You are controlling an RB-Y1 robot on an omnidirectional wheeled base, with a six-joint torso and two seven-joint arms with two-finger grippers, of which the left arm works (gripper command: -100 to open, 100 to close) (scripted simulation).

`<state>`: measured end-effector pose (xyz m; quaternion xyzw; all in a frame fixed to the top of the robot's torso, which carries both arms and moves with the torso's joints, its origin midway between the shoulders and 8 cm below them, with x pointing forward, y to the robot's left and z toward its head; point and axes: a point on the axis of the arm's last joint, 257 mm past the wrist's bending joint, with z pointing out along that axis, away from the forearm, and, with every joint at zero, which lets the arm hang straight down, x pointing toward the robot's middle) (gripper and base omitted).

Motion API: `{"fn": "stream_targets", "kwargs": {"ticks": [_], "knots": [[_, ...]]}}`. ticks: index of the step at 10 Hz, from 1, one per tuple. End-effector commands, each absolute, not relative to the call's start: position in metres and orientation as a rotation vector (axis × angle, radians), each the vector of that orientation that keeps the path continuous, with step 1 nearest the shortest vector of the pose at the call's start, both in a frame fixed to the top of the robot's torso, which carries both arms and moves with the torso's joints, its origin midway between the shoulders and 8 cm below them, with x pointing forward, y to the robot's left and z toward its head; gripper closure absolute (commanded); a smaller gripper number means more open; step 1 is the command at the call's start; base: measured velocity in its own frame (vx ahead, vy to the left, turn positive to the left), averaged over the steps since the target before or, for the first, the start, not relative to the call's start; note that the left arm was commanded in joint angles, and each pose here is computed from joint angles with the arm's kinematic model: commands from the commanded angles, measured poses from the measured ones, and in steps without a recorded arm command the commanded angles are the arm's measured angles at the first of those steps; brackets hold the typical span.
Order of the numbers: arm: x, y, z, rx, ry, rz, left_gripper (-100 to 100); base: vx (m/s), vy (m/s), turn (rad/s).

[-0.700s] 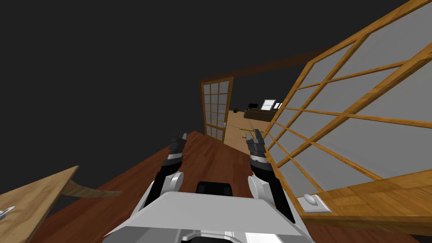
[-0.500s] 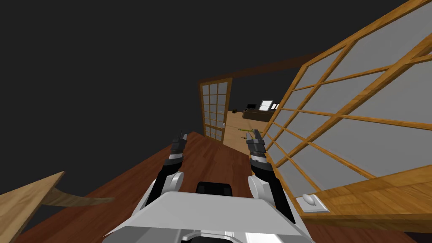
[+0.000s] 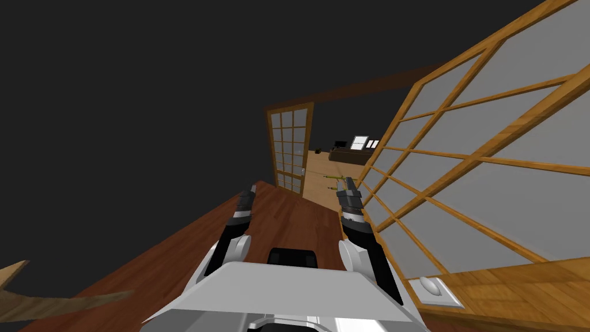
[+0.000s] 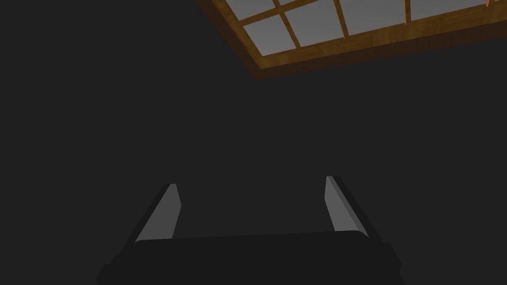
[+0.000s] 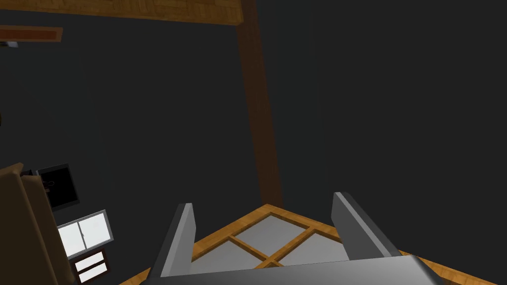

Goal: Pull the door open

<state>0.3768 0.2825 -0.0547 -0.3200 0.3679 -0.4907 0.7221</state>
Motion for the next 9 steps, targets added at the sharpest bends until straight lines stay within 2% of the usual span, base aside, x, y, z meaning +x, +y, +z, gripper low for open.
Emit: {"fn": "stream_targets", "kwargs": {"ticks": [1, 9], "knots": [[0.380, 0.284, -0.065, -0.693, 0.838, -1.049, -100, 0.103, -0.032, -0.083], [0.397, 0.295, -0.118, -0.610, 0.975, -0.853, -100, 0.106, -0.033, -0.084]]}}
